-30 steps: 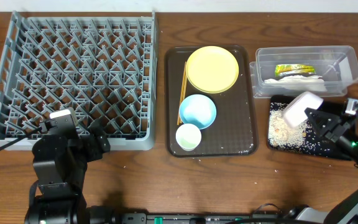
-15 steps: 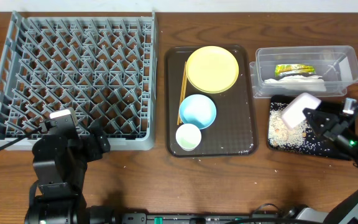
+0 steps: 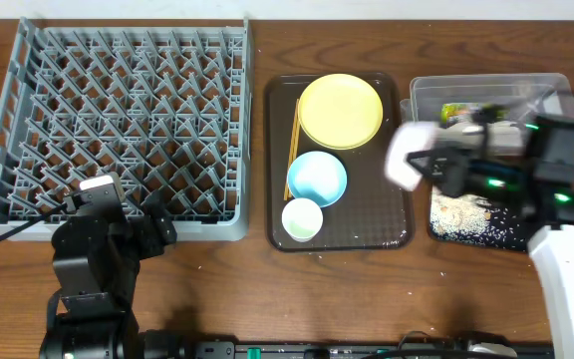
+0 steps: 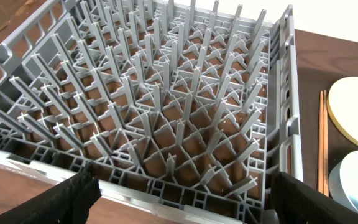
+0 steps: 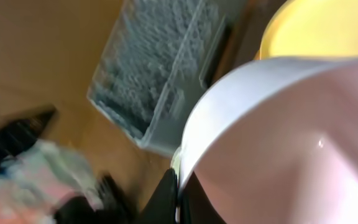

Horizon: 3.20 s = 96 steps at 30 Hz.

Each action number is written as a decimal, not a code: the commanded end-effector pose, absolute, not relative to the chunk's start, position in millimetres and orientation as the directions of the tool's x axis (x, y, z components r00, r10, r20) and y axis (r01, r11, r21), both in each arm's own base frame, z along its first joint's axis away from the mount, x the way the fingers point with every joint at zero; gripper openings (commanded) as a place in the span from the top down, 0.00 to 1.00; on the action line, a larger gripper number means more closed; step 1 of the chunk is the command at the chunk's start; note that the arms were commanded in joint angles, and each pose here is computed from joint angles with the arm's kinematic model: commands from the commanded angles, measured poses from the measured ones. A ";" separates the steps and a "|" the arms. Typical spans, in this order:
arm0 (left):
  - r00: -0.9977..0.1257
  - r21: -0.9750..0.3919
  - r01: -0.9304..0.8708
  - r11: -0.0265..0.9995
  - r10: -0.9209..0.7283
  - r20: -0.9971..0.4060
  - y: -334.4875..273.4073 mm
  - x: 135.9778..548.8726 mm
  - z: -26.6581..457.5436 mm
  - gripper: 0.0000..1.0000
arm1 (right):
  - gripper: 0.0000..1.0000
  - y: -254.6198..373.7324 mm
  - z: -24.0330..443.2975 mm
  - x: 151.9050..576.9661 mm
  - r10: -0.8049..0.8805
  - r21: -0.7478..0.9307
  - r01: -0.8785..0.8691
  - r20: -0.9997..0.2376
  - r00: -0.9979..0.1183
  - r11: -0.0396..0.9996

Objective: Sort waste into correct bins and load items into the dishwasher
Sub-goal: 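Return pink bowl to brown tray and release it, then grasp white cup on brown tray with right gripper and lift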

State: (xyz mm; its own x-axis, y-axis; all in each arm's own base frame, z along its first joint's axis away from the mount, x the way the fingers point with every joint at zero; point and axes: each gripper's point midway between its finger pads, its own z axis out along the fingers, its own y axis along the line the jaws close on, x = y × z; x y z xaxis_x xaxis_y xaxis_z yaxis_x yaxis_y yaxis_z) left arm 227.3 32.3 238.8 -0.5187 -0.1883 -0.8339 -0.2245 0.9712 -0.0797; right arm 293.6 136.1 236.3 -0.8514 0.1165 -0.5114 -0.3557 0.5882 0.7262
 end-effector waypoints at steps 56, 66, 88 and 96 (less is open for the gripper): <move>-0.505 -0.092 -0.220 0.971 -0.194 -0.841 31.1 227.6 244.8 0.09 | 0.71 265.6 79.5 258.0 -0.157 0.209 -0.161 -0.036 -0.987 0.965; -0.505 -0.092 -0.220 0.971 -0.194 -0.841 31.2 227.7 244.9 0.09 | 0.79 264.9 82.5 264.1 -0.162 0.193 -0.171 -0.062 -0.985 0.966; -0.522 -0.089 -0.222 0.971 -0.195 -0.830 30.9 225.6 239.7 0.09 | 0.75 238.1 95.2 259.7 -0.061 0.109 -0.070 -0.085 -0.994 0.992; -0.528 -0.089 -0.222 0.971 -0.196 -0.826 30.8 224.7 238.4 0.09 | 0.77 237.2 79.8 252.9 -0.054 0.114 -0.061 -0.061 -0.997 0.992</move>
